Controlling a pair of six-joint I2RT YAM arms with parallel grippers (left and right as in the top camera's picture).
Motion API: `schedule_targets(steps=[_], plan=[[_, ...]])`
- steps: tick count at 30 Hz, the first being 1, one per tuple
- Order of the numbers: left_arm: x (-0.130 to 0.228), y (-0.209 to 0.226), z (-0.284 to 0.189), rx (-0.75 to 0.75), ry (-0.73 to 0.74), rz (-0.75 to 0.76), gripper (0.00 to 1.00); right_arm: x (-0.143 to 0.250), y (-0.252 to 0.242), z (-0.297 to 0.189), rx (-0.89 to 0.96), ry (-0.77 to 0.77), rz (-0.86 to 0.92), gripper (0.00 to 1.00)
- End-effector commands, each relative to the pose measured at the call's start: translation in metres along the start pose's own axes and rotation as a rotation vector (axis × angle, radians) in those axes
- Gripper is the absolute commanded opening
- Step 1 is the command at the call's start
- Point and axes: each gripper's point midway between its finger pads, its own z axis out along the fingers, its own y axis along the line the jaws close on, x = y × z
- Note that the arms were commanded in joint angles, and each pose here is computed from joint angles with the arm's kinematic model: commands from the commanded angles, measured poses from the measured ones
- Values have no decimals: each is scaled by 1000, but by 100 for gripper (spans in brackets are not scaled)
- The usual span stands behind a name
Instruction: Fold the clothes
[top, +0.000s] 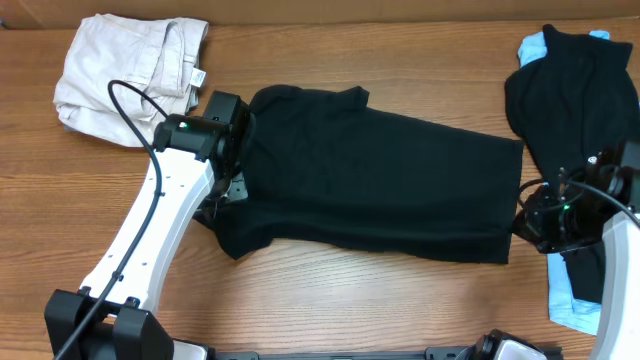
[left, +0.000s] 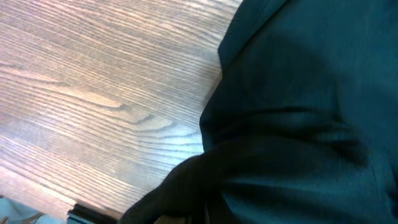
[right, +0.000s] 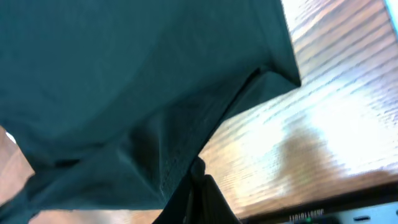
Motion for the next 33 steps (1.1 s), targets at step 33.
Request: schedule_targets(steps=[33], plan=[[-103, -82, 78, 112, -237, 29, 4, -58, -34, 66, 175, -177, 128, 4]])
